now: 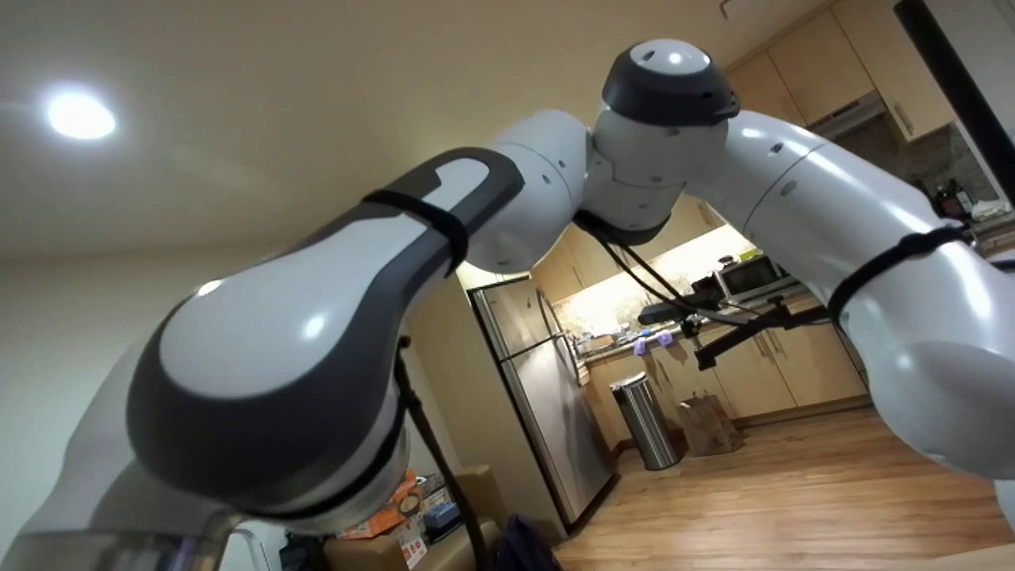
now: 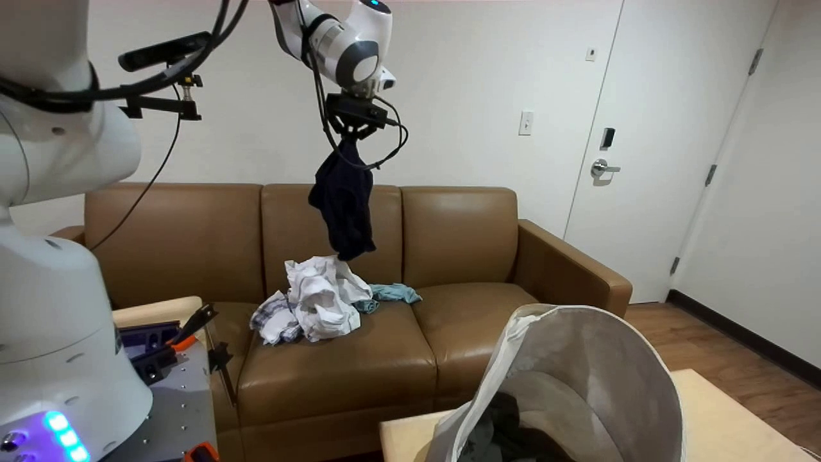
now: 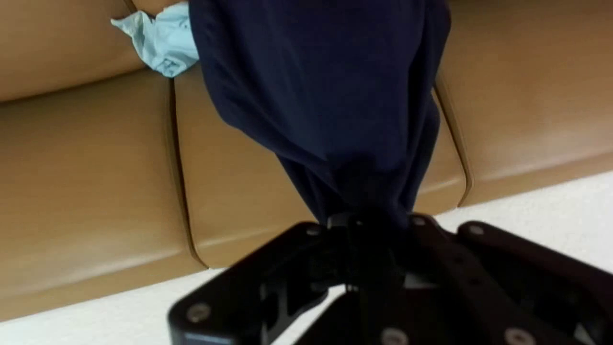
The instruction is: Remove a black thing from the bag and put it on the couch
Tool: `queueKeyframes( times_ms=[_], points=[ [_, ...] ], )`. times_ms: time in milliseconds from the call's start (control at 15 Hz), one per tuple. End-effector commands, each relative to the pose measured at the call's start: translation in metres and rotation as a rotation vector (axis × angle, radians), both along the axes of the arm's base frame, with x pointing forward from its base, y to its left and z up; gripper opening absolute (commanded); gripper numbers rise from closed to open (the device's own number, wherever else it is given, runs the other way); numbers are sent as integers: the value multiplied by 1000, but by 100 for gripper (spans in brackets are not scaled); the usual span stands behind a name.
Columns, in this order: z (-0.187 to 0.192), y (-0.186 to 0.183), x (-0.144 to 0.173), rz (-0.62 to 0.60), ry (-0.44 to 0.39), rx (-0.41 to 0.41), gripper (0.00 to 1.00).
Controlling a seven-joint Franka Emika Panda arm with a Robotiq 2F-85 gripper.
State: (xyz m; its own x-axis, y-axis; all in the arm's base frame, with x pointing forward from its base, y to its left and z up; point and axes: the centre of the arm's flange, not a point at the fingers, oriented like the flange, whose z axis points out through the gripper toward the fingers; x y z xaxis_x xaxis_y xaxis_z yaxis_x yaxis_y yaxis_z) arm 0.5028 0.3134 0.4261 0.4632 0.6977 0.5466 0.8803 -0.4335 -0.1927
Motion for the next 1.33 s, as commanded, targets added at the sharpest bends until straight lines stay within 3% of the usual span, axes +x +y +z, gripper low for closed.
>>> queueKeyframes(
  times_ms=[0, 67, 133, 533, 800, 1000, 1133, 1267],
  points=[
    [-41, 50, -11, 54, -20, -185, 4],
    [-50, 55, -18, 75, -18, -229, 4],
    [-35, 34, -21, 65, -2, -126, 7],
    [-47, 50, -26, 84, -48, -200, 5],
    [-97, 108, -19, 194, -158, -187, 5],
    [-146, 155, -32, 354, -242, -215, 5],
    [-180, 178, -31, 435, -238, -230, 5],
    [-211, 196, -33, 512, -181, -247, 4]
  ],
)
